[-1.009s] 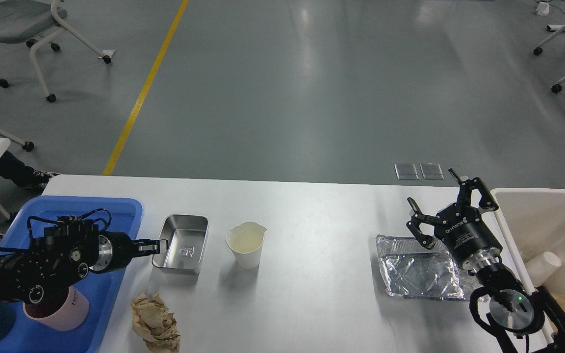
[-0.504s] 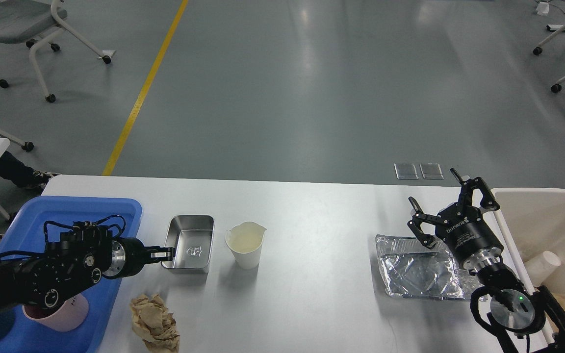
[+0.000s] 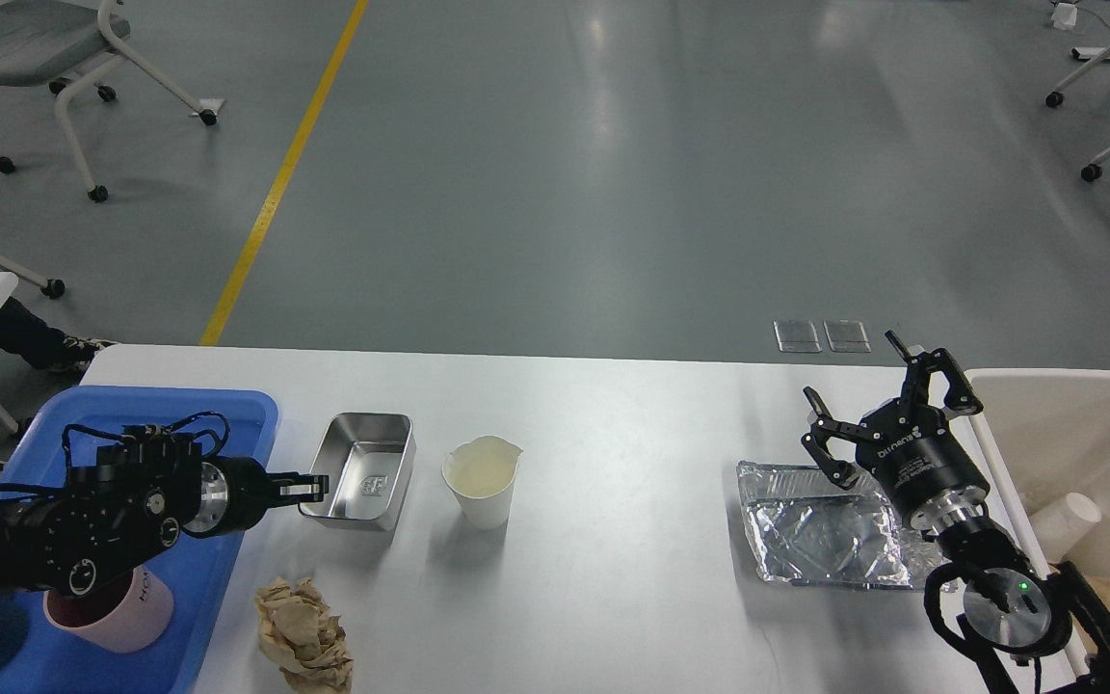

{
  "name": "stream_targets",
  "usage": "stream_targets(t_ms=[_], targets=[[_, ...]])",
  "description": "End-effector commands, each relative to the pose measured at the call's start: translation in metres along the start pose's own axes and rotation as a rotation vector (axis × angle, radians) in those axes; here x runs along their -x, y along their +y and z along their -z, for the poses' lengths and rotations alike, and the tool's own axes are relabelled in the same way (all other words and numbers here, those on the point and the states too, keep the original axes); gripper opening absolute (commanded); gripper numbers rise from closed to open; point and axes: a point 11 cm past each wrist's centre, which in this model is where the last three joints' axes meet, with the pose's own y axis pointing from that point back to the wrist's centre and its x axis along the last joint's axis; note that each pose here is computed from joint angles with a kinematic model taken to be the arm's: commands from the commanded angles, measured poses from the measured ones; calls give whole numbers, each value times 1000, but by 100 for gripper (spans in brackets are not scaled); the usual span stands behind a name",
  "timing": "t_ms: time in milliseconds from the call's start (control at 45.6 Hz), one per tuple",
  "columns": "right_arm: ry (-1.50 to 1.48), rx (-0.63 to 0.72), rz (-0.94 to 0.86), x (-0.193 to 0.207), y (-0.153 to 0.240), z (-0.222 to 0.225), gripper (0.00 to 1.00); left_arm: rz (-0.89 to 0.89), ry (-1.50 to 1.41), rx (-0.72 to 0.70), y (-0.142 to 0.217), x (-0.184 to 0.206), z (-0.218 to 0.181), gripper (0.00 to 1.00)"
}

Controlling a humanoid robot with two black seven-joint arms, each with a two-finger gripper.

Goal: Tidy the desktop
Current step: 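Grasp the steel box edge with the left gripper and lift, then lower the steel box into the blue tray and open the left gripper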

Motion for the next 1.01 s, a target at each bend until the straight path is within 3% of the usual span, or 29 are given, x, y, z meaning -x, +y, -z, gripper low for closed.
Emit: stream_targets(t_ms=[0,197,658,789,987], targets=[[-3,1,1,1,-1,-1,100,-62,-20,1,26,-41,3,0],[-5,1,3,2,-2,-2,100,-118,-43,-5,84,-81,15,0],[-3,7,11,5,-4,-4,100,-211,28,-162,232,-70,92,0],[-5,7,11,5,-4,-4,100,-220,45,-199,241,-65,105,0],[-5,13,7,3,-2,-6,100,-202,65,-235,223,-43,122,1]])
